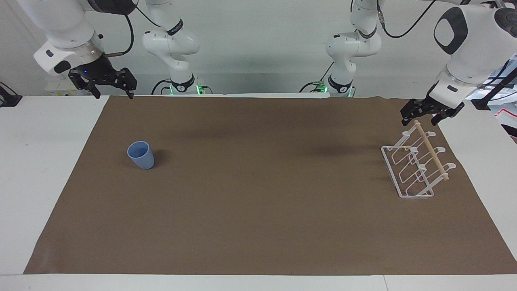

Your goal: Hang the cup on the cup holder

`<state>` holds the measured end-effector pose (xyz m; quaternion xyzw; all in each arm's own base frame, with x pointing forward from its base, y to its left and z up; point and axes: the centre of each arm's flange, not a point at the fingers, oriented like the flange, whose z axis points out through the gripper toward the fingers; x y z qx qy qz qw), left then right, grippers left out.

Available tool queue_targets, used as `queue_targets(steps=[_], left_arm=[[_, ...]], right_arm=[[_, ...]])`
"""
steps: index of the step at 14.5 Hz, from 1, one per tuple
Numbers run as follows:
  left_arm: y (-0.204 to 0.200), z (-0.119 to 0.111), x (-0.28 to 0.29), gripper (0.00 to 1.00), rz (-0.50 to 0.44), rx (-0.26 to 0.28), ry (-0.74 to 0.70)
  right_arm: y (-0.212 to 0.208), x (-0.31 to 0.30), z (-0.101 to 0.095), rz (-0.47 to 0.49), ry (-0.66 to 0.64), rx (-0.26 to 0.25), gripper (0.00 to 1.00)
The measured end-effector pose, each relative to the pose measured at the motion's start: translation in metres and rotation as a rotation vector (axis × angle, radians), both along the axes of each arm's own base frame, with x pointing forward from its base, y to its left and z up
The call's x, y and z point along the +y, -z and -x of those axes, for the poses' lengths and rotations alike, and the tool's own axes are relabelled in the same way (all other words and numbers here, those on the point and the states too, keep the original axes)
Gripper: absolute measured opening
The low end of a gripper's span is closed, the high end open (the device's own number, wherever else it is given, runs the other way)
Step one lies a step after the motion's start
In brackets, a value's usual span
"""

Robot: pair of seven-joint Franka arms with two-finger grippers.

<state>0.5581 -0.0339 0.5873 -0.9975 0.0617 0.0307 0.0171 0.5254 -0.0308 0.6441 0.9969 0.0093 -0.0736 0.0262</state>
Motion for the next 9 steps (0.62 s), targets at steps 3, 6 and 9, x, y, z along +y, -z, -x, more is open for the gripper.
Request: queue_targets(steps=[3,6,9], left_arm=[[0.0,0.0,0.0,1.0,0.0,0.0,-0.001],[0.0,0.0,0.001,1.0,0.0,0.0,-0.001],[0.0,0.0,0.001,1.0,0.0,0.0,-0.001]], right_arm=[[0.011,-0.011,0.001,-0.003,0.004,0.0,1.0],[0.064,-0.061,0.002,-0.013,-0.055,-0.073,1.0],[0.148,-0.102,0.009,-0.058,-0.071,-0.082,1.0]])
